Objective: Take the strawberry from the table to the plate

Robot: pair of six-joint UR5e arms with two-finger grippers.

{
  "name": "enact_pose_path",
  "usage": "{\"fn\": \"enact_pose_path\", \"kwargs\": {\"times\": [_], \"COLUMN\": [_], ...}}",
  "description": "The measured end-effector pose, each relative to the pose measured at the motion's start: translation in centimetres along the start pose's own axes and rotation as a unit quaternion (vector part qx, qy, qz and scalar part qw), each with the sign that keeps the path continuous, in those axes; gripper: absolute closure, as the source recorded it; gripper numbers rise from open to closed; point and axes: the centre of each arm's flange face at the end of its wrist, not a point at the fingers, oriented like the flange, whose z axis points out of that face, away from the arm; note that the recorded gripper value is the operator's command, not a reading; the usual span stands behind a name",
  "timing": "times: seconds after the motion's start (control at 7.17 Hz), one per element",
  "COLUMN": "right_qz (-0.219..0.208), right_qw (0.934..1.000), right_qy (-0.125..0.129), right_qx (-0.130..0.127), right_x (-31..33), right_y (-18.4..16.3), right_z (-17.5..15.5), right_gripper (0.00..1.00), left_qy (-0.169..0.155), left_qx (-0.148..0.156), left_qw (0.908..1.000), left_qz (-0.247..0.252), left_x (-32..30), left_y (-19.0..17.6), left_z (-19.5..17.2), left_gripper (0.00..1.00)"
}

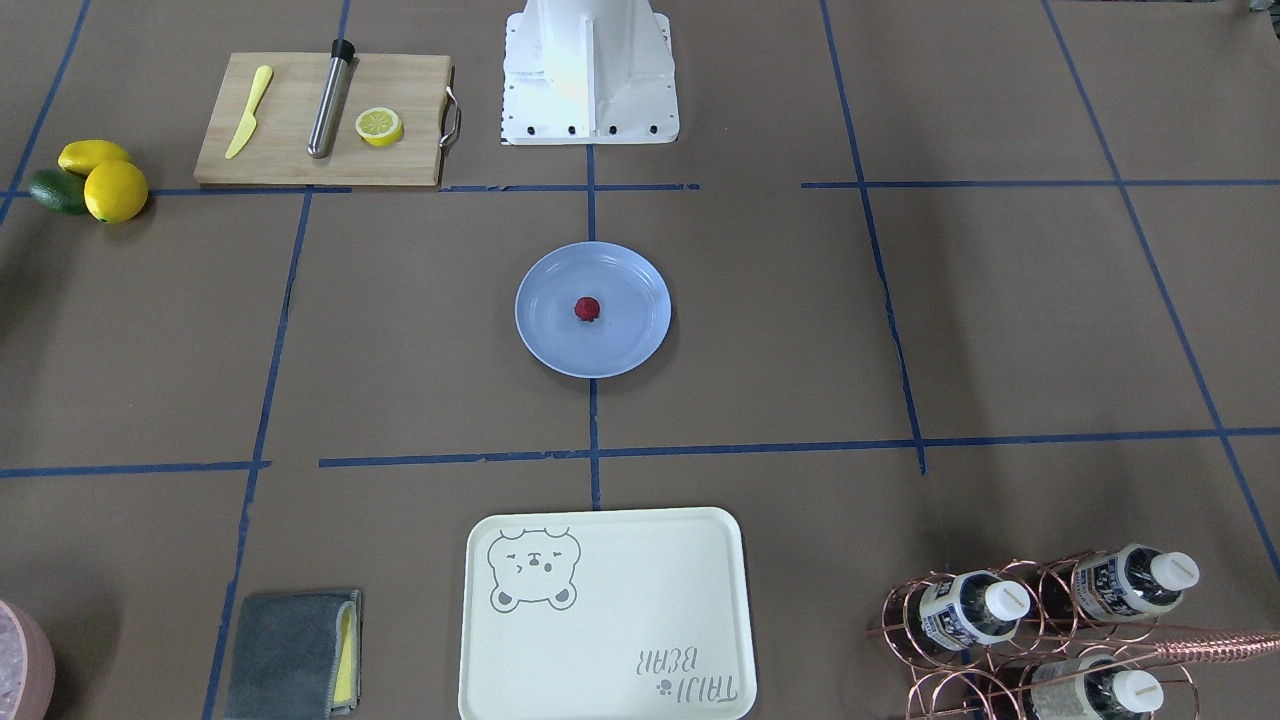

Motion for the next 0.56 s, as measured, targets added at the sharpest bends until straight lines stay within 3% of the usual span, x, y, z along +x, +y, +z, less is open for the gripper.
{"fn": "enact_pose_path", "kwargs": {"times": [0.56], "right_qz": [0.001], "right_qw": [1.0], "right_qy": [0.0], "right_qx": [0.001], "right_x": [0.16], "right_y": [0.04], "right_z": [-0.05], "right_gripper": [0.0], "left_qy": [0.0], "left_qx": [0.0], "left_qw": [1.0], "left_qz": [0.0], "left_x": [0.0], "left_y": [0.01], "left_z": [0.02], "left_gripper": [0.0]}}
